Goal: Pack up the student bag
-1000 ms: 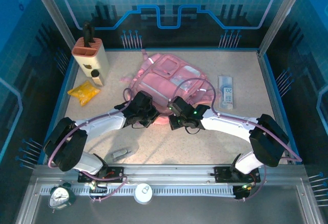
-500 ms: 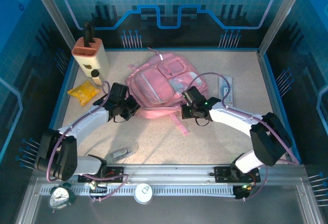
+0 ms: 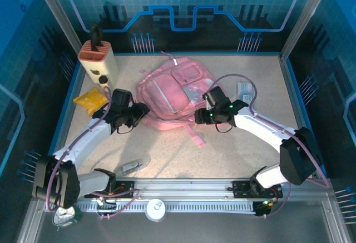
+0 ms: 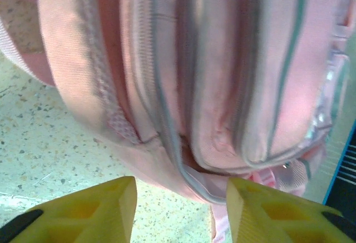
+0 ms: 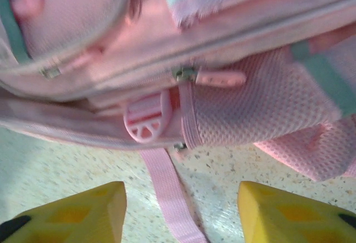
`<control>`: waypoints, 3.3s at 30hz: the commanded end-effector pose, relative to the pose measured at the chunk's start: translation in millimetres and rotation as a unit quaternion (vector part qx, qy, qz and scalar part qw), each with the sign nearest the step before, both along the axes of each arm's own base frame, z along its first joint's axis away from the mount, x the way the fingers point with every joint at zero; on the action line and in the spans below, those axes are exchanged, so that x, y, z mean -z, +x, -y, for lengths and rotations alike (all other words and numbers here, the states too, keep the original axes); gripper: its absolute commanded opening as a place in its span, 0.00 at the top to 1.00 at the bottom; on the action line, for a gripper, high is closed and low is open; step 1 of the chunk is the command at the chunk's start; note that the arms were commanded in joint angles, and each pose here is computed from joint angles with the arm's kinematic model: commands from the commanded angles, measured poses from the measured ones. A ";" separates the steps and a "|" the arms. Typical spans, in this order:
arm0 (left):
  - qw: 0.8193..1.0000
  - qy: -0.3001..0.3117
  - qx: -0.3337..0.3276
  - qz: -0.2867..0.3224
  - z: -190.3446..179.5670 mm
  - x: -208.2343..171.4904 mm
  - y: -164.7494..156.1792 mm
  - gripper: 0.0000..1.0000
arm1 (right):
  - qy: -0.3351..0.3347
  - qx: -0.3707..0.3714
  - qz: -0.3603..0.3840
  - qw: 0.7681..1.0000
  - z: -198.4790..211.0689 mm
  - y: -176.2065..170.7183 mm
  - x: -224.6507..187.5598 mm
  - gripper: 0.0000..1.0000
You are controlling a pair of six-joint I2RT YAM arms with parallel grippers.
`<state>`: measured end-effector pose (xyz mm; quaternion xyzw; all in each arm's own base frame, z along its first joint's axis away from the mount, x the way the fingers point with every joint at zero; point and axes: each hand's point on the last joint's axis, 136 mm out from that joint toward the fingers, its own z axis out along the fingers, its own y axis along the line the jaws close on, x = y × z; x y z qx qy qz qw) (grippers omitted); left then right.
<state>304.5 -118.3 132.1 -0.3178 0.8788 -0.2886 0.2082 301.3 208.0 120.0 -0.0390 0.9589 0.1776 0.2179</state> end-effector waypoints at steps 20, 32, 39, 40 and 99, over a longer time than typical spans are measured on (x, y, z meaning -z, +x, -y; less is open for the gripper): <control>0.986 0.074 0.131 0.077 89.1 -47.0 16.7 0.37 | 0.089 0.194 -0.102 0.972 4.6 89.6 52.8 0.28; 0.979 0.097 0.156 0.083 104.6 -42.4 18.2 0.36 | 0.146 0.174 -0.045 0.973 -11.2 108.3 40.4 0.80; 0.976 0.122 0.158 0.086 117.0 -40.0 17.0 0.36 | 0.174 0.171 -0.029 0.969 -11.8 107.9 29.3 0.96; 0.975 0.128 0.156 0.089 118.8 -39.8 16.2 0.36 | 0.182 0.170 -0.027 0.968 -12.1 108.0 26.9 0.99; 0.945 0.273 0.158 0.089 169.6 4.7 32.3 0.34 | 0.330 0.187 0.023 0.925 -48.3 69.2 -65.8 1.00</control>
